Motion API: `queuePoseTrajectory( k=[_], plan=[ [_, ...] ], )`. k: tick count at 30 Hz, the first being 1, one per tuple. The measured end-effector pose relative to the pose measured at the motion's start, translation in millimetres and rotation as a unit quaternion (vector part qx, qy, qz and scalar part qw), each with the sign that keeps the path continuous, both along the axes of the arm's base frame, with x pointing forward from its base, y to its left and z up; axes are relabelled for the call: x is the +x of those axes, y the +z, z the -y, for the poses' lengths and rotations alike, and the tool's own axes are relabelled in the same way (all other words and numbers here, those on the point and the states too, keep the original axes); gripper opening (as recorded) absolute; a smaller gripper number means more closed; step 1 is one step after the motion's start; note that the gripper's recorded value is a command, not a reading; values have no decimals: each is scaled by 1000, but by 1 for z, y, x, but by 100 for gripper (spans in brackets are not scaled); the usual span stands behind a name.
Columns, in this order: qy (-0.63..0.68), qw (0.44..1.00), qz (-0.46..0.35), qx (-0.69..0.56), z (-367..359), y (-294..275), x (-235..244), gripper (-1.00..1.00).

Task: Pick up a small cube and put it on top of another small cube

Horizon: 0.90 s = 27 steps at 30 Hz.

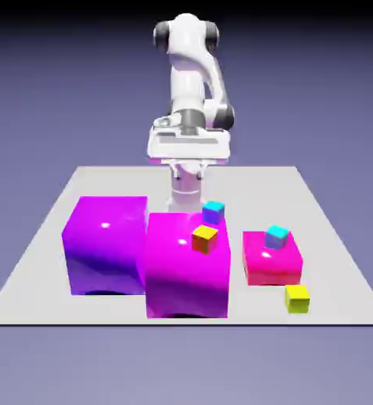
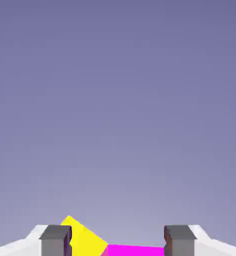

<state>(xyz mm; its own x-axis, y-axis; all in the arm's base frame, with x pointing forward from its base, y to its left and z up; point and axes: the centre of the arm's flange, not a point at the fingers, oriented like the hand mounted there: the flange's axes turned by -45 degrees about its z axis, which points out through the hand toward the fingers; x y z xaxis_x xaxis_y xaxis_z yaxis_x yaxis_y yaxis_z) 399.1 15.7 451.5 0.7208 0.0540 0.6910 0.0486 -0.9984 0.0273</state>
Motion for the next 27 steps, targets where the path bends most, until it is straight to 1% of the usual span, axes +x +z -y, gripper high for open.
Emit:
queuePoseTrajectory(
  k=[6, 12, 19, 27],
  plan=[
    [8, 997, -82, 5, -60, -42, 42, 0],
    [11, 987, -159, 5, -126, -97, 69, 0],
    [4, 970, -241, 3, -204, -170, 81, 0],
    [-13, 948, -319, 0, -290, -254, 67, 0]
  ],
)
